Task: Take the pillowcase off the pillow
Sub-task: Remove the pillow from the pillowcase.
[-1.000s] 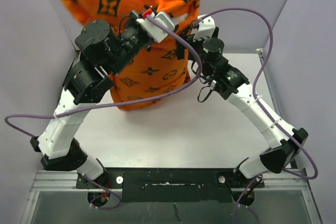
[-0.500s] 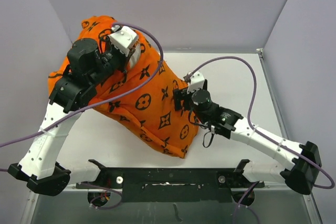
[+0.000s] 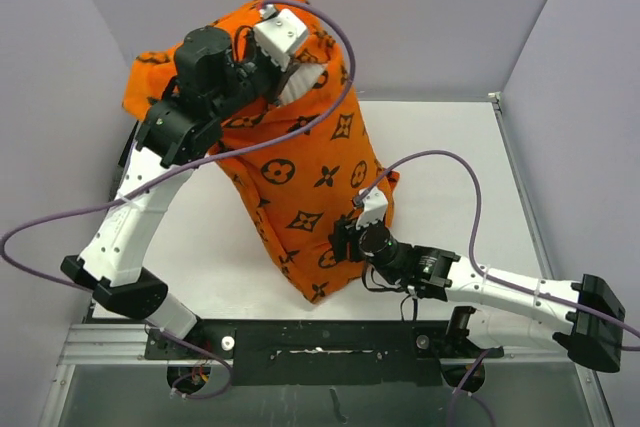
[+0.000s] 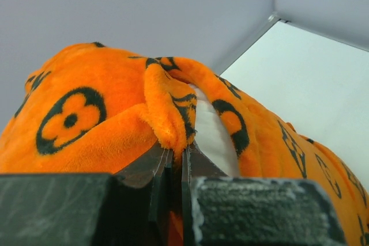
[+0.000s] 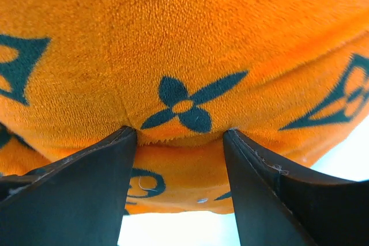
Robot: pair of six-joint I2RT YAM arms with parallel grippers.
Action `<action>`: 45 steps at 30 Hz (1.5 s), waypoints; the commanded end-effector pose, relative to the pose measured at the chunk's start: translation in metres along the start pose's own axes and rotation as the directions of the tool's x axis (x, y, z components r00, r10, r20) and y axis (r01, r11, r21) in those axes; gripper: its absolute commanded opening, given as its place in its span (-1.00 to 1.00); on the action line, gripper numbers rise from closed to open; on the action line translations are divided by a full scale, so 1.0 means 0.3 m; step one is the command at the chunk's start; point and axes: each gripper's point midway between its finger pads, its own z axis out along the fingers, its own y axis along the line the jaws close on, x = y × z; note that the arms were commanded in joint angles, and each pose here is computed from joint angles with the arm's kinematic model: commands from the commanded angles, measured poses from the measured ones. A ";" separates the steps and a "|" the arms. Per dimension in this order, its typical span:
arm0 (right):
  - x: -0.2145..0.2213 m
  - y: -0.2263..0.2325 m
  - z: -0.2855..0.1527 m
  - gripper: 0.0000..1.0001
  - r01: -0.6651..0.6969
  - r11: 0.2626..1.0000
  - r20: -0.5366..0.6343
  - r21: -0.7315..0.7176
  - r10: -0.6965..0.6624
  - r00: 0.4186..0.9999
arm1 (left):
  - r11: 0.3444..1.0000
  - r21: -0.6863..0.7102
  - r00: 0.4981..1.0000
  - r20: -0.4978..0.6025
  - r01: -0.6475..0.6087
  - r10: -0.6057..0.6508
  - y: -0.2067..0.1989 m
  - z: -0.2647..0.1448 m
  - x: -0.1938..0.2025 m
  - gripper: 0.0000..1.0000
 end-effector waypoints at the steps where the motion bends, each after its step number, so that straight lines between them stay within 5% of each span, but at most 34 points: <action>1: 0.219 -0.028 0.027 0.23 -0.009 0.999 -0.159 0.044 0.016 0.987 | 0.994 -0.026 0.870 0.481 -0.110 0.109 -0.070 -0.131 -0.528 -1.00; 7: 0.260 -0.073 0.119 0.34 -0.065 0.995 -0.191 0.077 0.079 0.978 | 0.985 0.042 0.815 0.568 -0.170 0.117 -0.263 -0.175 -0.656 -1.00; 13: 0.074 -0.156 0.266 0.43 -0.186 0.980 -0.064 0.066 0.191 0.980 | 0.972 0.080 0.769 0.628 -0.222 0.124 -0.410 -0.267 -0.729 -1.00; 23: -0.067 -0.178 0.411 0.59 -0.257 0.966 -0.051 0.025 0.258 0.965 | 0.954 0.091 0.821 0.536 -0.286 0.195 -0.430 -0.244 -0.568 -1.00; 33: -0.110 -0.123 0.142 0.86 -0.292 0.956 0.098 -0.017 0.292 0.951 | 0.993 0.108 0.958 0.286 -0.053 0.020 -0.125 -0.042 -0.237 -1.00; 39: -0.390 -0.107 -0.085 0.88 -0.309 0.944 0.268 -0.111 0.328 0.906 | 0.974 0.223 0.965 0.246 0.034 -0.090 -0.164 -0.040 -0.198 -1.00; 45: -0.663 -0.035 -0.163 0.91 -0.275 0.946 0.351 -0.174 0.321 0.880 | 0.933 0.347 0.959 0.221 0.094 -0.179 -0.234 -0.051 -0.216 -1.00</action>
